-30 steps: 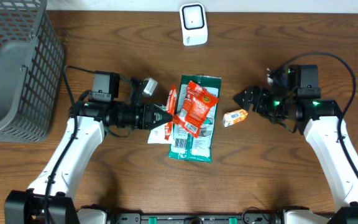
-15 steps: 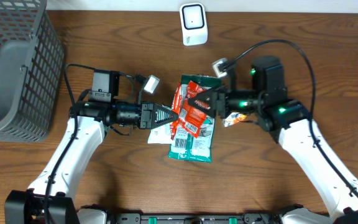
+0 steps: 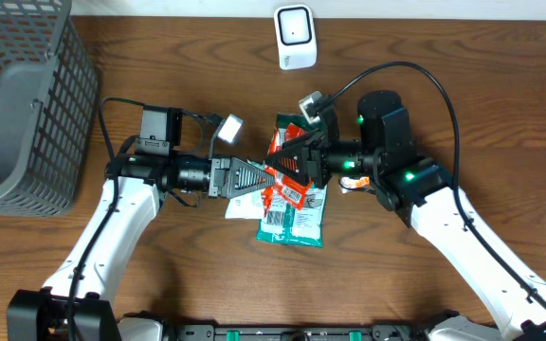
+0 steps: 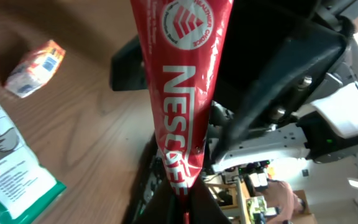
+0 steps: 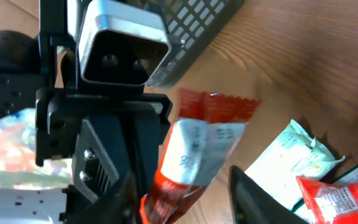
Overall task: Scan the item barcode
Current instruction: 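Lift the stick toward the right gripper and grasp it with the right gripper, then carry the Nescafe stick right with the right gripper and lower it beside the orange box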
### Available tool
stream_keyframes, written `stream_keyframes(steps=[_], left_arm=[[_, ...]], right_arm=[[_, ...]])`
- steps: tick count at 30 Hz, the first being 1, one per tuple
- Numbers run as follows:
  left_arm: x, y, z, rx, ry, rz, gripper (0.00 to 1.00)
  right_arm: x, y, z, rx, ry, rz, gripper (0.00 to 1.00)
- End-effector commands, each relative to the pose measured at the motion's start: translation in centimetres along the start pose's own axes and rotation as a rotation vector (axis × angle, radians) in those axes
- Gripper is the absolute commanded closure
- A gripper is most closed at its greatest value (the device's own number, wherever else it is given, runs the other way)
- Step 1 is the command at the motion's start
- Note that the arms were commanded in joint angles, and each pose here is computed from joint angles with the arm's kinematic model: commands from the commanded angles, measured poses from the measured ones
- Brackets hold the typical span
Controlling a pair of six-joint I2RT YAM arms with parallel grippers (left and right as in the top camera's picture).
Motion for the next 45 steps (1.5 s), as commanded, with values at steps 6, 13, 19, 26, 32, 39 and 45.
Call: stream_keyframes(steps=[6,13,19,26,32,39,45], left_arm=[[-1.0,-0.7,-0.1,0.048,-0.015,0.084,0.86],[-1.2,1.4,-0.3,-0.217,-0.004,0.1,0.41],[-1.1,3.6,-1.1,-0.497,0.01,0.094,0.26],[-1.0,4.7,-1.8,-0.659,0.022,0.082,0.2],[-0.3,5.2,-2.3,-0.75,0.043,0.02,0.19],[0.6,5.8,-2.9,-0.851,0.083,-0.037,0.19],[0.6,5.7,-2.9,-0.851,0.086,-0.042,0.19]], right_arm=[[-0.1,0.5,0.5,0.022,-0.012,-0.016,0.96],[-0.5,-0.3,0.4,0.116,-0.066,-0.033,0.99],[-0.1,-2.7,-0.2,0.366,-0.107,0.014,0.99],[1.3,-5.3,-1.4,0.667,-0.102,0.079,0.99],[1.6,-6.5,-3.3,0.852,-0.095,0.123,0.99],[2.9,-8.0,-3.3,0.945,0.002,0.175,0.99],[4.2,-11.0,-1.5,1.011,0.103,0.215,0.99]])
Point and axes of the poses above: each gripper's point midway between its finger pads, its own z axis out along the fingers, its own y axis along the line the jaws close on, x = y × z, the point moved 9 cm from there along -z, back along the fingers, and after that the axes turned 11 degrees about z, right-handed, at the moved point
